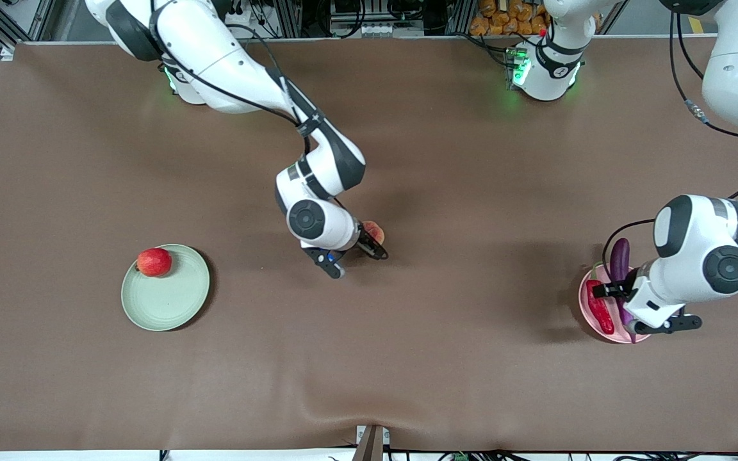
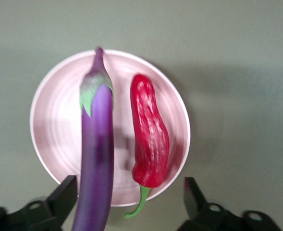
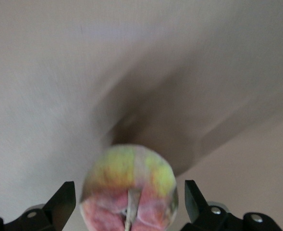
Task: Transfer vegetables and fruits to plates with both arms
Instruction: 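Release the pepper on the pink plate while the right gripper grasps the peach, then place the peach on the green plate while the left arm withdraws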
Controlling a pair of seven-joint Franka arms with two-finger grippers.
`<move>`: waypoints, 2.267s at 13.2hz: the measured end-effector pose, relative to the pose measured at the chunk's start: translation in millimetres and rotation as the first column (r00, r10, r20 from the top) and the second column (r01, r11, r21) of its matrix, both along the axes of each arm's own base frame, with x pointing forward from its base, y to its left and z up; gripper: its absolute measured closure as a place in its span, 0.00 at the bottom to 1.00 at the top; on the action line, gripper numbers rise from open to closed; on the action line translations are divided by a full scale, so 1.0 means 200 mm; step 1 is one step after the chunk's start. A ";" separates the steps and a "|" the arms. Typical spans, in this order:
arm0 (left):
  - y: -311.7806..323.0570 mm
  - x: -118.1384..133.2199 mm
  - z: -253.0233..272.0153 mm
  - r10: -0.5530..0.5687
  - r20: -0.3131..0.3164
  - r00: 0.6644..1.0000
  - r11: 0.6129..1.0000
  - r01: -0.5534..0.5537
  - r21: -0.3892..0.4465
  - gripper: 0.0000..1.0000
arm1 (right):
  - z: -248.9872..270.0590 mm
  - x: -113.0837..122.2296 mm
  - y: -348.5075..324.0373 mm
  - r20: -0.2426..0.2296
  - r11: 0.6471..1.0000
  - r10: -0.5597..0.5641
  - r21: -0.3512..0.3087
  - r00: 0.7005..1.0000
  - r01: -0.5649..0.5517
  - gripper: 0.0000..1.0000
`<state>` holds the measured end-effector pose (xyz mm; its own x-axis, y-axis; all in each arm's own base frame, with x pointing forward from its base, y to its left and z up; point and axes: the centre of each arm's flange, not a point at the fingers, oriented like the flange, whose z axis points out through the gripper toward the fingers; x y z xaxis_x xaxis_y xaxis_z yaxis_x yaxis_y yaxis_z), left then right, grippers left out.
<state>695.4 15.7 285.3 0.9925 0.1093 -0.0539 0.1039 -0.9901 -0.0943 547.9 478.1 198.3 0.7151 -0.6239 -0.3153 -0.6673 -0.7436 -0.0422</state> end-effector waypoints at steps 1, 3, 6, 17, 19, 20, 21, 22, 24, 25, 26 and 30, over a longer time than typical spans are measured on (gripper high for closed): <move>0.01 0.02 0.08 -0.008 0.027 1.000 1.000 0.008 0.006 0.00 | -0.02 -0.04 0.05 0.025 0.999 0.043 -0.025 0.999 -0.042 0.00; -0.02 0.04 0.37 -0.055 0.106 0.993 0.998 0.052 0.029 0.00 | -0.01 -0.05 0.06 0.058 0.996 0.076 -0.057 0.995 -0.073 0.16; -0.24 -0.08 0.96 -0.126 0.185 0.975 0.990 0.111 0.091 0.00 | 0.03 0.12 -0.16 0.011 0.995 0.042 -0.096 0.999 -0.041 0.16; -0.44 -0.58 1.80 -0.021 0.193 0.981 0.999 0.025 -0.021 0.00 | 0.34 0.80 -2.24 -0.084 0.903 0.427 -0.006 0.901 -0.429 0.16; -0.45 -0.67 1.86 -0.010 0.154 0.988 1.000 0.014 -0.026 0.00 | 0.29 0.81 -2.29 -0.054 0.899 0.435 -0.016 0.899 -0.437 0.16; -0.45 -0.70 1.88 -0.007 0.144 0.989 1.000 0.011 -0.028 0.00 | 0.26 0.80 -2.29 -0.051 0.898 0.438 -0.016 0.897 -0.439 0.16; -0.44 -0.73 1.90 -0.004 0.136 0.991 0.999 0.008 -0.032 0.00 | 0.22 0.80 -2.29 -0.052 0.897 0.441 -0.014 0.896 -0.442 0.16; -0.43 -0.75 1.90 0.000 0.127 0.992 0.999 0.004 -0.033 0.00 | 0.20 0.79 -2.29 -0.055 0.897 0.441 -0.012 0.896 -0.442 0.16; -0.42 -0.77 1.89 0.007 0.115 0.993 0.999 -0.003 -0.039 0.00 | 0.20 0.79 -2.29 -0.056 0.896 0.443 -0.009 0.895 -0.444 0.01; -0.41 -0.79 1.89 0.009 0.114 0.993 0.999 -0.005 -0.040 0.00 | 0.21 0.80 -2.27 -0.049 0.894 0.446 -0.009 0.894 -0.447 0.00; -0.40 -0.80 1.90 0.007 0.115 0.993 0.999 -0.003 -0.039 0.00 | 0.24 0.81 -2.25 -0.038 0.892 0.450 -0.010 0.892 -0.451 0.00; -0.35 -0.81 1.89 0.020 0.108 0.994 0.999 -0.016 -0.039 0.00 | 0.50 0.84 -2.19 -0.023 0.866 0.500 0.014 0.866 -0.499 0.00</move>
